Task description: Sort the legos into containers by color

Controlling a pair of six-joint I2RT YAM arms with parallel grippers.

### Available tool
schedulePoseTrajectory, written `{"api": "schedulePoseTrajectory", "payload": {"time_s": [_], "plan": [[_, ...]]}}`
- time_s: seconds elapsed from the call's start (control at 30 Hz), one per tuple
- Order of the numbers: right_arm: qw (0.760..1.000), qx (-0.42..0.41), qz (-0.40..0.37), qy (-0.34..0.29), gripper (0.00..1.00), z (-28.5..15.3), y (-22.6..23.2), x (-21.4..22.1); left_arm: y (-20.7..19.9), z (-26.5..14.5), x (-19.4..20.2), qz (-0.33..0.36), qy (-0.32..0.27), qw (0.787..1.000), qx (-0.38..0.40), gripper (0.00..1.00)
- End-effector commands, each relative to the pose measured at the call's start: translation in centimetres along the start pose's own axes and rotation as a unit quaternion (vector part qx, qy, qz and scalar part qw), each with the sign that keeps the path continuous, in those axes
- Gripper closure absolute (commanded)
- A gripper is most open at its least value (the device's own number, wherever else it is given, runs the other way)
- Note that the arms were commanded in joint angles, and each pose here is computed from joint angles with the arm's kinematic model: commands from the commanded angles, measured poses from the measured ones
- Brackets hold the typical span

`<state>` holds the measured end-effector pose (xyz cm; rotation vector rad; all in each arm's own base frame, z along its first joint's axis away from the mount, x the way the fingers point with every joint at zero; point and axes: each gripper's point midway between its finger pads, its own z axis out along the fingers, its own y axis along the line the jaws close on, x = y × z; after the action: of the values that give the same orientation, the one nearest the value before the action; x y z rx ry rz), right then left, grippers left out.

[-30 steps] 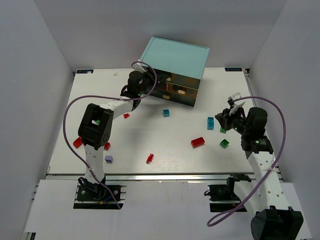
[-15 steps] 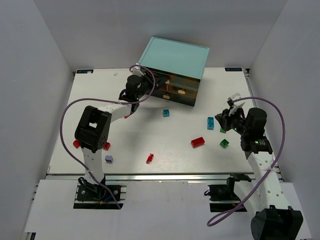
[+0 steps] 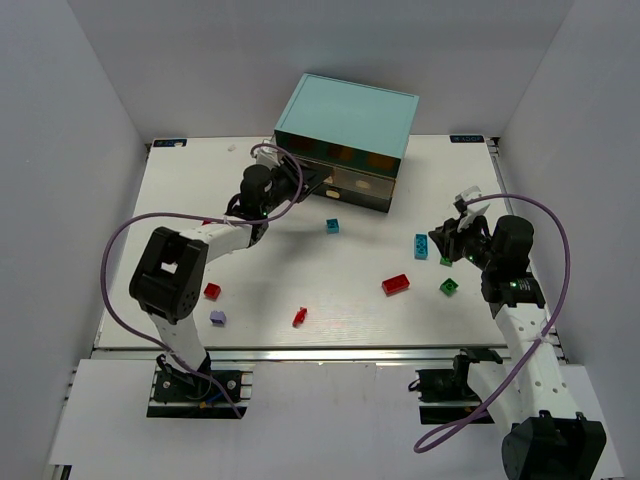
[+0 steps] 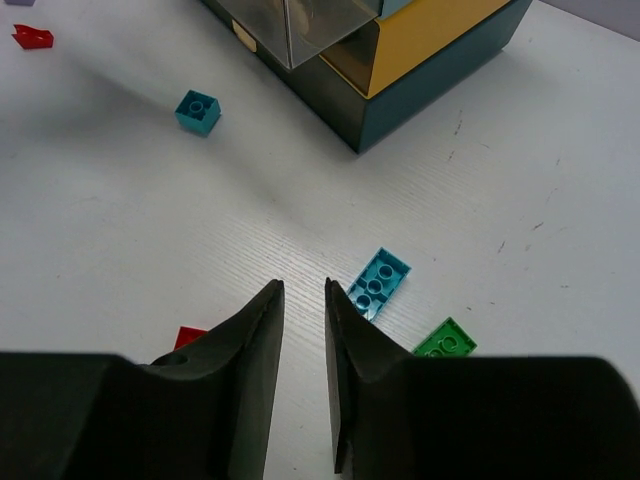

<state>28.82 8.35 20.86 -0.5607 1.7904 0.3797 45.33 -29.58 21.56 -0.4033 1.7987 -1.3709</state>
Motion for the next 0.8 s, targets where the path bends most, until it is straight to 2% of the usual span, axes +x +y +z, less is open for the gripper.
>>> {"api": "schedulePoseTrajectory", "payload": {"time_s": [0.0, 0.03, 0.07, 0.1, 0.13, 0.17, 0.23, 0.4, 0.5, 0.53, 0.6, 0.7, 0.77], "plan": [[1.000, 0.002, -0.015, -0.011, 0.70, 0.2, -0.2, -0.4, -2.7, -1.4, -1.6, 0.033, -0.018, 0.999, 0.029, 0.73], [1.000, -0.001, -0.028, -0.011, 0.56, 0.2, -0.2, -0.4, -2.8, -1.4, -1.5, 0.033, -0.018, 0.999, 0.031, 0.70], [0.999, -0.020, -0.034, -0.008, 0.48, 0.1, 0.5, -0.2, -2.7, -1.5, -1.8, 0.033, -0.018, 0.999, 0.031, 0.55], [0.999, -0.026, -0.039, -0.008, 0.39, 0.1, 0.6, -0.2, -3.0, -1.5, -1.9, 0.035, -0.018, 0.999, 0.035, 0.48], [0.997, -0.047, -0.059, -0.011, 0.25, 0.1, 1.2, -0.3, -3.1, -1.4, -2.0, 0.036, -0.017, 0.999, 0.035, 0.43], [0.996, -0.061, -0.066, -0.004, 0.21, -0.1, 1.7, 0.1, -3.3, -1.4, -2.0, 0.037, -0.017, 0.999, 0.037, 0.32], [0.993, -0.088, -0.076, -0.009, 0.14, -0.2, 2.6, 0.1, -3.7, -1.4, -2.1, 0.039, -0.014, 0.998, 0.041, 0.28], [0.973, -0.182, -0.139, -0.021, 0.11, -1.1, 5.8, 1.1, -5.0, -2.2, -2.6, 0.053, -0.011, 0.997, 0.050, 0.23], [0.945, -0.264, -0.189, -0.049, 0.13, -2.3, 8.7, 2.3, -5.8, -3.2, -2.8, 0.073, -0.011, 0.996, 0.046, 0.23], [0.928, -0.293, -0.220, -0.072, 0.14, -2.7, 9.7, 2.4, -5.2, -3.5, -2.5, 0.074, -0.003, 0.997, 0.028, 0.23], [0.915, -0.317, -0.233, -0.086, 0.14, -3.2, 10.6, 2.8, -4.6, -4.3, -2.2, 0.094, 0.003, 0.996, 0.005, 0.23], [0.900, -0.343, -0.249, -0.097, 0.18, -3.7, 11.5, 3.7, -3.0, -6.7, -2.5, 0.112, -0.003, 0.991, -0.069, 0.28], [0.897, -0.353, -0.249, -0.092, 0.22, -3.7, 11.8, 4.5, -2.3, -9.1, -2.9, 0.124, -0.009, 0.984, -0.126, 0.42]]}}
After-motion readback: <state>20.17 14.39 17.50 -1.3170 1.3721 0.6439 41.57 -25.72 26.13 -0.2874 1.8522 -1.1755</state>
